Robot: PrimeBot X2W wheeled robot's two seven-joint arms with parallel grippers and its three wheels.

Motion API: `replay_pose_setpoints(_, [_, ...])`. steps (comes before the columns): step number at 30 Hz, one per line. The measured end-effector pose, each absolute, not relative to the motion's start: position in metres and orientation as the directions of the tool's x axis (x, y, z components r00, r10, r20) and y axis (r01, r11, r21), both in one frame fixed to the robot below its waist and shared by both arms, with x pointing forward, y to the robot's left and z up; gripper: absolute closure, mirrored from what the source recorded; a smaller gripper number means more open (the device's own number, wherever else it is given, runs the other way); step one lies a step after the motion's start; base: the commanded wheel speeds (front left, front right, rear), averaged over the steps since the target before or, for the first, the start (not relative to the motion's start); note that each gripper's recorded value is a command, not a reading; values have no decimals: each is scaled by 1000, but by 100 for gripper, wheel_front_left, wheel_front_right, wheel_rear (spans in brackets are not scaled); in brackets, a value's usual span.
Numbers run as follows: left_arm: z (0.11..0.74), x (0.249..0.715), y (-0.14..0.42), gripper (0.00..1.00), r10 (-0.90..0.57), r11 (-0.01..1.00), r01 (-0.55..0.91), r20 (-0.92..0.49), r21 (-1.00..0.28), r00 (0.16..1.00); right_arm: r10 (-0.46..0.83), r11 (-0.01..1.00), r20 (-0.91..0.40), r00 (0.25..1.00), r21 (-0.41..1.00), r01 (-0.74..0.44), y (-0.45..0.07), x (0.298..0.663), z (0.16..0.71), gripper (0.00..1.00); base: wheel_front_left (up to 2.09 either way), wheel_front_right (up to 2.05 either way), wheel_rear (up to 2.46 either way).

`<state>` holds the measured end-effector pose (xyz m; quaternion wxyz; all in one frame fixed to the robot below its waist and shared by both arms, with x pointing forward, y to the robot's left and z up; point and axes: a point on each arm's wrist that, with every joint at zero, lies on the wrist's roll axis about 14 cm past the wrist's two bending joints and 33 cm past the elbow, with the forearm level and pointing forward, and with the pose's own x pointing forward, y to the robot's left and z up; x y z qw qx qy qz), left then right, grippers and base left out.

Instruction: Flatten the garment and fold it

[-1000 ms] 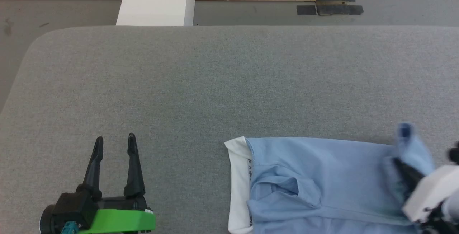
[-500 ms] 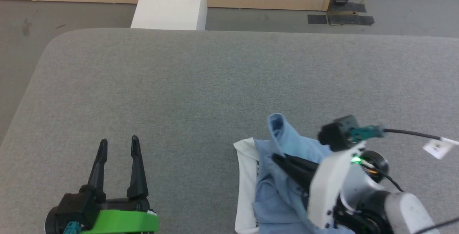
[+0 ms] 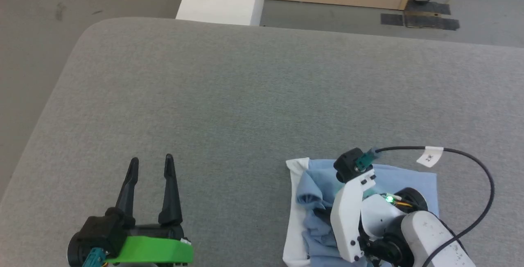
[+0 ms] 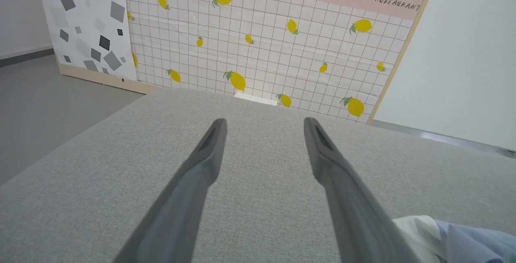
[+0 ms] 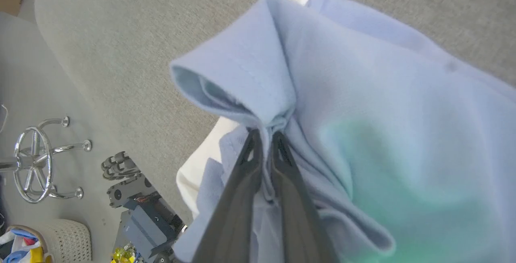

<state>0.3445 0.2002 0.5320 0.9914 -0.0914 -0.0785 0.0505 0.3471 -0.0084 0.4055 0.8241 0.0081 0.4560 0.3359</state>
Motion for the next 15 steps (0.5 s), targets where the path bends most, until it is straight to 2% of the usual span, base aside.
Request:
replay_pose_setpoints(2, [532,344,201,0,119,977,-90,146,-192,982,548,776,-764,340,312,-549,-8,345,398,42,0,0,0])
replay_pose_setpoints(3, [532,344,202,0,124,977,-95,145,-193,982,548,774,-766,336,314,-549,-7,346,397,0,0,0,0])
replay_pose_setpoints(10, [528,344,203,0,133,973,-103,133,-209,982,586,764,-715,380,333,-552,0,357,415,0,0,0,0])
replay_pose_setpoints(15, [529,348,197,0,114,974,-84,136,-210,984,610,780,-597,521,338,-526,-17,381,456,0,0,0,0])
